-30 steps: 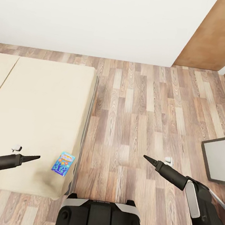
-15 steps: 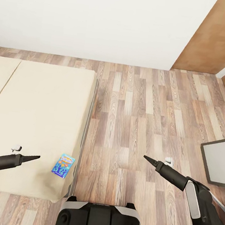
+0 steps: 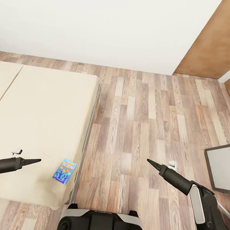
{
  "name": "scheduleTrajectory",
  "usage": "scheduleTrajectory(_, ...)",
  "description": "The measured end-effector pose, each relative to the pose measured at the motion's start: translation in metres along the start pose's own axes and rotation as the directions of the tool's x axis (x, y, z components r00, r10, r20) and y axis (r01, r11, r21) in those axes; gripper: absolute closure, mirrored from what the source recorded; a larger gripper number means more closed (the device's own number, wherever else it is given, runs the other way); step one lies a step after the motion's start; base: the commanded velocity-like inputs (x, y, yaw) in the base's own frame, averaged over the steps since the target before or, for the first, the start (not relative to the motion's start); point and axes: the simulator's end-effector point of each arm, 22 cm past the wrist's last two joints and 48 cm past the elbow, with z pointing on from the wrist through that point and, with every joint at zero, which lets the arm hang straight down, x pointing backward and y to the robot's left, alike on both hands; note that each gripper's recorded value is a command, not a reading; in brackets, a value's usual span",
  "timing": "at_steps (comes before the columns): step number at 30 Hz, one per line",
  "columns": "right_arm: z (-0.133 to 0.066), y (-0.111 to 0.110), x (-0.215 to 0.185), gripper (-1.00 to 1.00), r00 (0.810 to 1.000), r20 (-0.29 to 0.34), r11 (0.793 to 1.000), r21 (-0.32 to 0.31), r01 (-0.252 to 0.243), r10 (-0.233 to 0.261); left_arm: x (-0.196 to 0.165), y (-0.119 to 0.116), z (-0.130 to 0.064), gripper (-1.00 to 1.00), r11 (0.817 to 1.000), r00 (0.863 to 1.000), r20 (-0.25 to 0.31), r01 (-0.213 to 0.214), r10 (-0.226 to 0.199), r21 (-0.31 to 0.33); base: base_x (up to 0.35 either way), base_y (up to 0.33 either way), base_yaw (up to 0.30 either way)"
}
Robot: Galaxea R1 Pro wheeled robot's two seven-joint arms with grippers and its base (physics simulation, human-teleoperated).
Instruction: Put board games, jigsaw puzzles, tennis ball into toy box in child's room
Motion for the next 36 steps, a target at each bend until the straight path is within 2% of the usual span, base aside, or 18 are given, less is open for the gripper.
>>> scheduleTrajectory(36, -0.010, 0.027, -0.020, -1.00, 0.999, 0.042, 0.999, -0.034, 0.036, -0.035, -0.019, -0.024, -0.009, -1.00, 0.999, 0.998, 0.030, -0.049, 0.049, 0.014, 0.000, 0.000, 0.000)
